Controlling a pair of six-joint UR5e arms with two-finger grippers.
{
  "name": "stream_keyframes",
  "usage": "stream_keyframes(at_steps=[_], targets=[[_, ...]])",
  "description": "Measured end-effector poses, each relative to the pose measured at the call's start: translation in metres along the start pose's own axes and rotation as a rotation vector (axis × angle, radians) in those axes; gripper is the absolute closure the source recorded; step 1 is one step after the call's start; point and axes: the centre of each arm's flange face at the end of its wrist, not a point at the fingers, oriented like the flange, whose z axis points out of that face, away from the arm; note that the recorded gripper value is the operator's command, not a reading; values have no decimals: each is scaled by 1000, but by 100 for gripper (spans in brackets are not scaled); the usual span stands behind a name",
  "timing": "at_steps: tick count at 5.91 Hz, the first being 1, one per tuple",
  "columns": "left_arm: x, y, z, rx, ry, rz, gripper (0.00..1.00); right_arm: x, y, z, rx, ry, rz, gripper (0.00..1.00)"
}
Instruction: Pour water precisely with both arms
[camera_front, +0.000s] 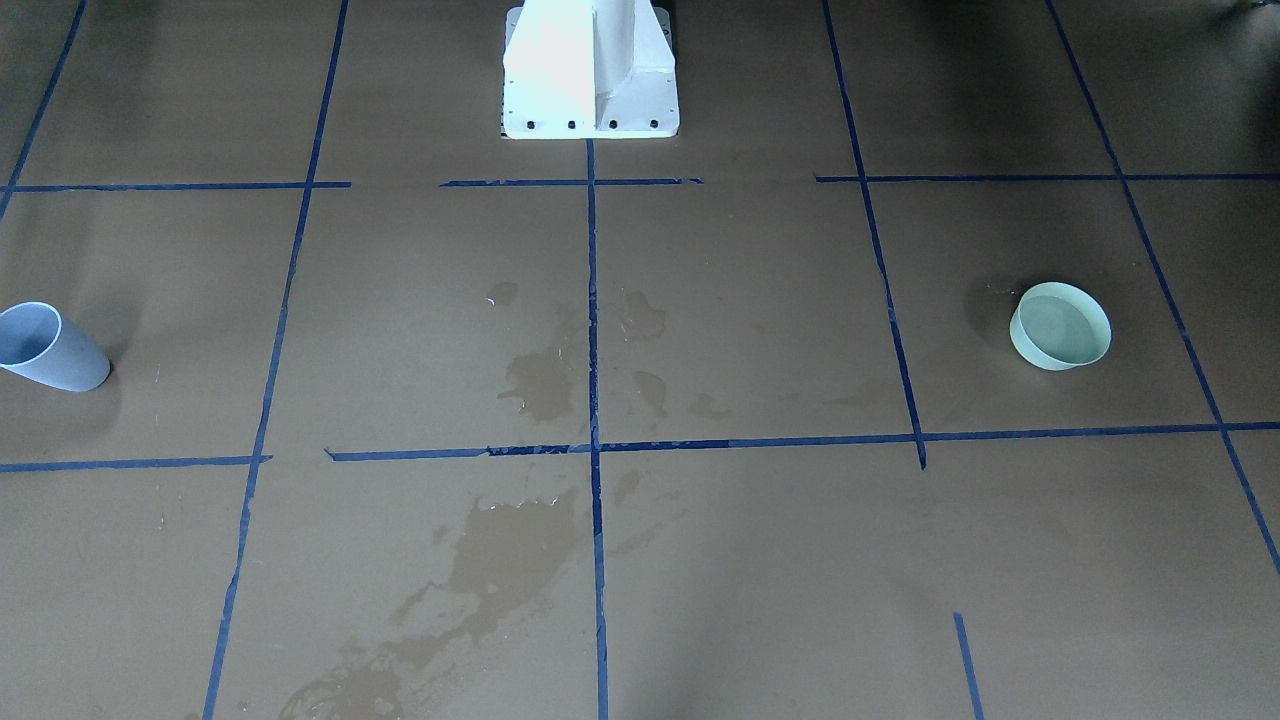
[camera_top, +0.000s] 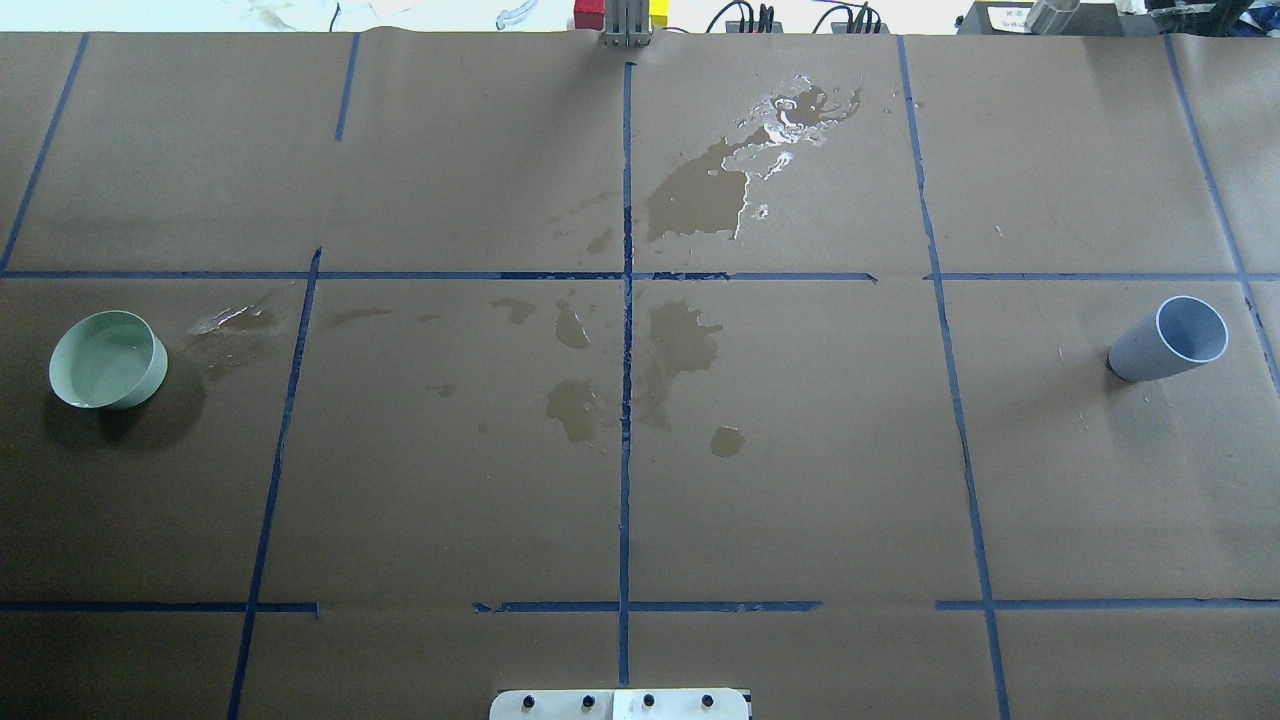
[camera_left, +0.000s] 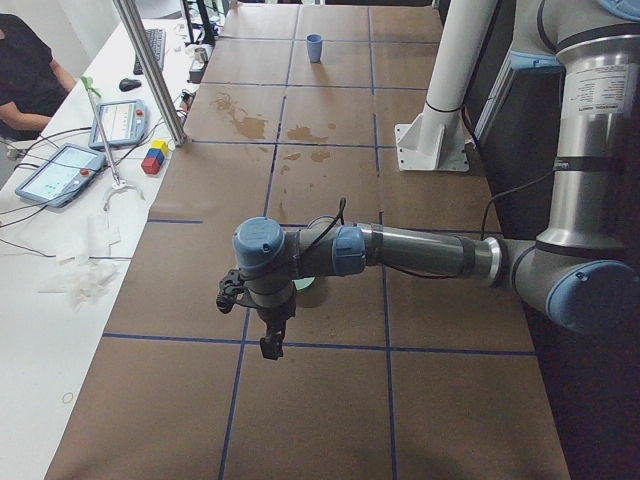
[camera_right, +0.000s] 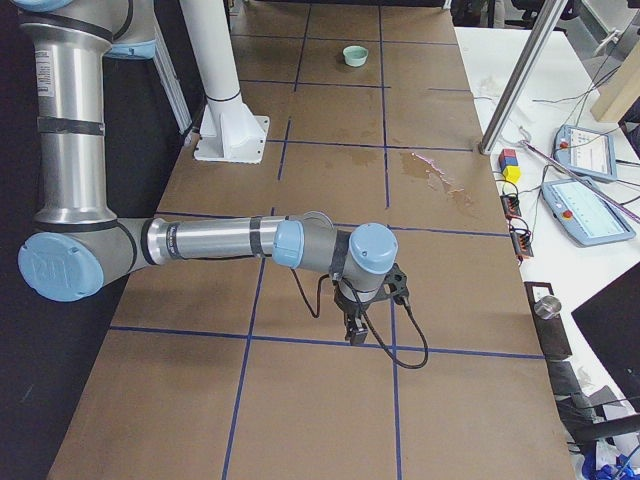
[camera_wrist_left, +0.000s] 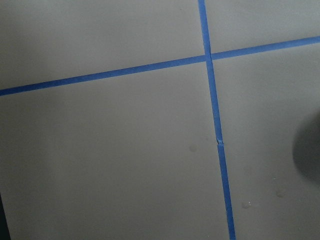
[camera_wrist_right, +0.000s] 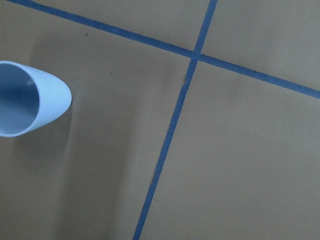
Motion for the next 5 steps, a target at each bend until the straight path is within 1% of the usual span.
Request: stream_keyframes(at_steps=[3, 5], targets=[[11, -1, -10, 21, -6, 24, 0, -2, -2, -2, 7, 1, -9, 0], [18, -4, -9, 18, -6, 39, 0, -4, -4, -2, 9, -1, -14, 0]])
